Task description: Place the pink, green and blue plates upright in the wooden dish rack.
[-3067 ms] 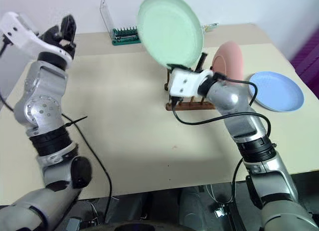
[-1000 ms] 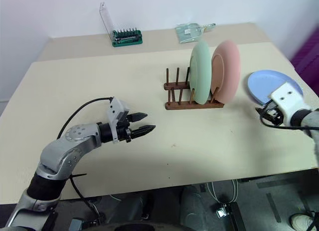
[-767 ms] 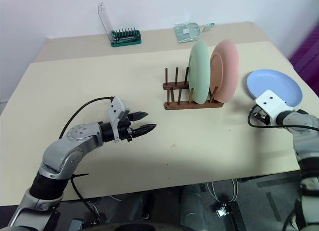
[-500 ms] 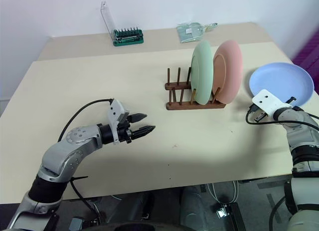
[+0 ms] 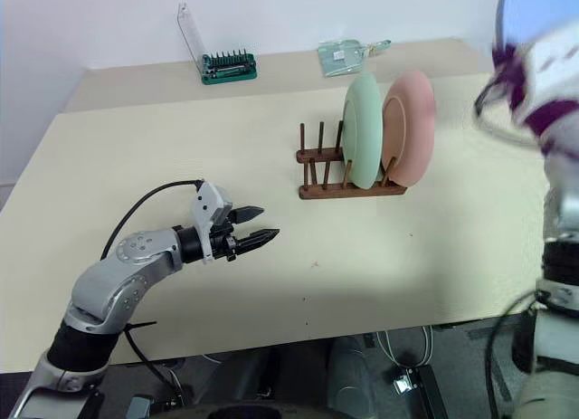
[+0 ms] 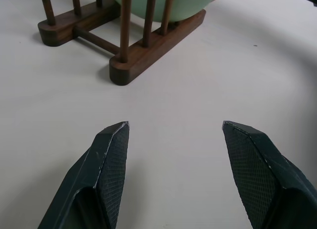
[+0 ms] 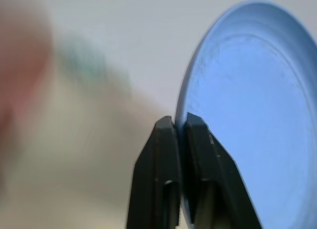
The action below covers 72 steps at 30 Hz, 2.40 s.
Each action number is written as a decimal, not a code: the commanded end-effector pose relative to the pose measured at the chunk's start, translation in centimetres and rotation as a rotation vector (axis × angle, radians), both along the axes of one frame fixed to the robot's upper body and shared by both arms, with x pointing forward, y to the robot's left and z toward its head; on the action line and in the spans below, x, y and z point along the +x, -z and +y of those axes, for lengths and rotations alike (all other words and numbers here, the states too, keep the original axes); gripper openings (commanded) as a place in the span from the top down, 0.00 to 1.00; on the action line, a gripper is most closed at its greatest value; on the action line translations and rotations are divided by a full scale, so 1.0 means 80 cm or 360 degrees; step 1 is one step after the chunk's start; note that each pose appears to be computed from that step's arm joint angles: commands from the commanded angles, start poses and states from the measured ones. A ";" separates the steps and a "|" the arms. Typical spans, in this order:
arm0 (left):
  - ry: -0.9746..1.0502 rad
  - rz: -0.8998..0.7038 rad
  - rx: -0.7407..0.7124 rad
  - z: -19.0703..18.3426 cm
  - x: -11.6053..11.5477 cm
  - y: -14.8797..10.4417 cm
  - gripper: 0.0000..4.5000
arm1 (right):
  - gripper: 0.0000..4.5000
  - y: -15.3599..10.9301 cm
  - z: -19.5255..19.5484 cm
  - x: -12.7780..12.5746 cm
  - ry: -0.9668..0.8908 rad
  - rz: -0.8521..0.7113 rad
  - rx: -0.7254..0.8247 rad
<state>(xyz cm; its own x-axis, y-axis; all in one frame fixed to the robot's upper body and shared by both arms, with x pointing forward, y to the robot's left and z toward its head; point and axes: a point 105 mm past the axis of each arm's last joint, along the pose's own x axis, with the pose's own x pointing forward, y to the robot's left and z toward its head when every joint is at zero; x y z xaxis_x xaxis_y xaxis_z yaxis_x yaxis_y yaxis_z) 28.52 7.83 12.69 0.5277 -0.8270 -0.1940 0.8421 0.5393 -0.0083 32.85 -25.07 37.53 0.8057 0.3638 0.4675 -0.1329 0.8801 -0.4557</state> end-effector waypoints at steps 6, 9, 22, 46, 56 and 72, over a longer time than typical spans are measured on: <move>0.0014 -0.0102 0.0017 0.000 0.006 -0.010 0.31 | 0.99 -0.015 0.172 -0.104 -0.1449 0.0314 0.0384; -0.0001 -0.0113 0.0013 0.001 0.006 -0.010 0.31 | 0.99 0.019 0.196 -0.076 -0.1434 0.0569 0.0585; -0.0018 -0.0111 -0.0005 0.002 0.002 -0.009 0.31 | 0.99 0.087 0.199 -0.015 -0.1211 0.1092 0.1102; -0.0036 -0.0119 -0.0004 0.004 0.001 -0.014 0.31 | 0.48 0.065 0.160 -0.019 -0.0642 0.0453 -0.0015; -0.0093 -0.0126 -0.0006 0.009 0.011 -0.014 0.31 | 0.48 0.103 0.085 -0.067 -0.0672 0.0656 -0.0025; -0.0441 -0.0234 0.0263 0.088 0.038 0.032 0.31 | 0.48 0.279 -0.029 -0.084 -0.0123 0.1245 -0.0302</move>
<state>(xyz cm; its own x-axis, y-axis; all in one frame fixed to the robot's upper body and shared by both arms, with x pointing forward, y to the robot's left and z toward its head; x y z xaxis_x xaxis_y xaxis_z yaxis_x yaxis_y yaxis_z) 31.41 14.85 8.93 0.7419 -0.6140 -0.2694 0.6652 0.7245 0.1805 25.90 -27.22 14.58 0.8322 0.4487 -0.3257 -0.5424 0.7805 -0.3108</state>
